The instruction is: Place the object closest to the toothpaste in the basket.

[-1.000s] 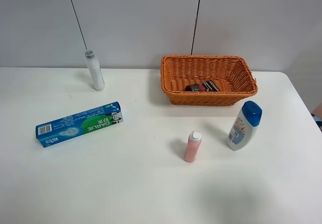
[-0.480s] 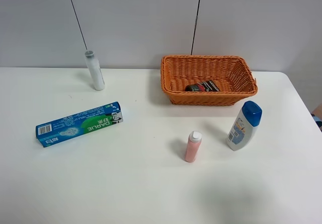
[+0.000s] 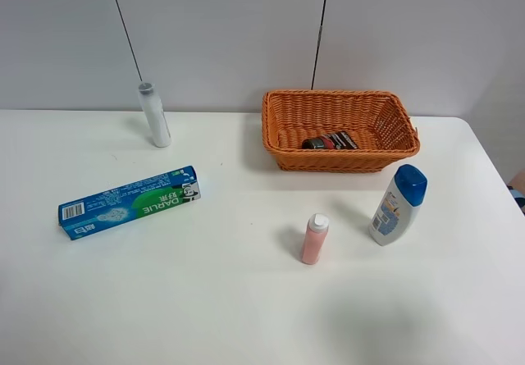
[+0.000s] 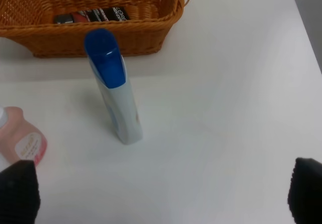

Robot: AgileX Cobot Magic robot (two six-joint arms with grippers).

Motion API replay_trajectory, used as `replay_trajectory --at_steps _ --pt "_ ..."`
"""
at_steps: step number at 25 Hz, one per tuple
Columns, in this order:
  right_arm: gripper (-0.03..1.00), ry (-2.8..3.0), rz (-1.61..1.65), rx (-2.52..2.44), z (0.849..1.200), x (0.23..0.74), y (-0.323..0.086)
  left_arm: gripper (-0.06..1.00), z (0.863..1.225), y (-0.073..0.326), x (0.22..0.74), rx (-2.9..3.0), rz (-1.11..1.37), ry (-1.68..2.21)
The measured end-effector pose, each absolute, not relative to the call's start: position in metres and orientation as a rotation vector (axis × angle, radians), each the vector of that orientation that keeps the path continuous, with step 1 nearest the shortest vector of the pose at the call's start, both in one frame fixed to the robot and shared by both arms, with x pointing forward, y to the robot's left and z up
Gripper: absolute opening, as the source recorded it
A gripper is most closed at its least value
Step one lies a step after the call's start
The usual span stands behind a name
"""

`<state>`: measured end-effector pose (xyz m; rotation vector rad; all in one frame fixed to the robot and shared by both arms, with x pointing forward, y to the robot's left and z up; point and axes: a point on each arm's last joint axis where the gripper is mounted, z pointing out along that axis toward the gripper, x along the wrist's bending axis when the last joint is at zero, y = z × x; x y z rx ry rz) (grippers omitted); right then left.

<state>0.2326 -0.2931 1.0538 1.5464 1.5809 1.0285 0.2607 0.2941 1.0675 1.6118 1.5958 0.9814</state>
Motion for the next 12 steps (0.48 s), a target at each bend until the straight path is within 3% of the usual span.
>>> replay_trajectory --at_steps 12 --pt "0.99 1.581 1.029 1.546 1.054 0.233 -0.293 0.99 1.059 0.289 0.239 1.717 0.917 1.460"
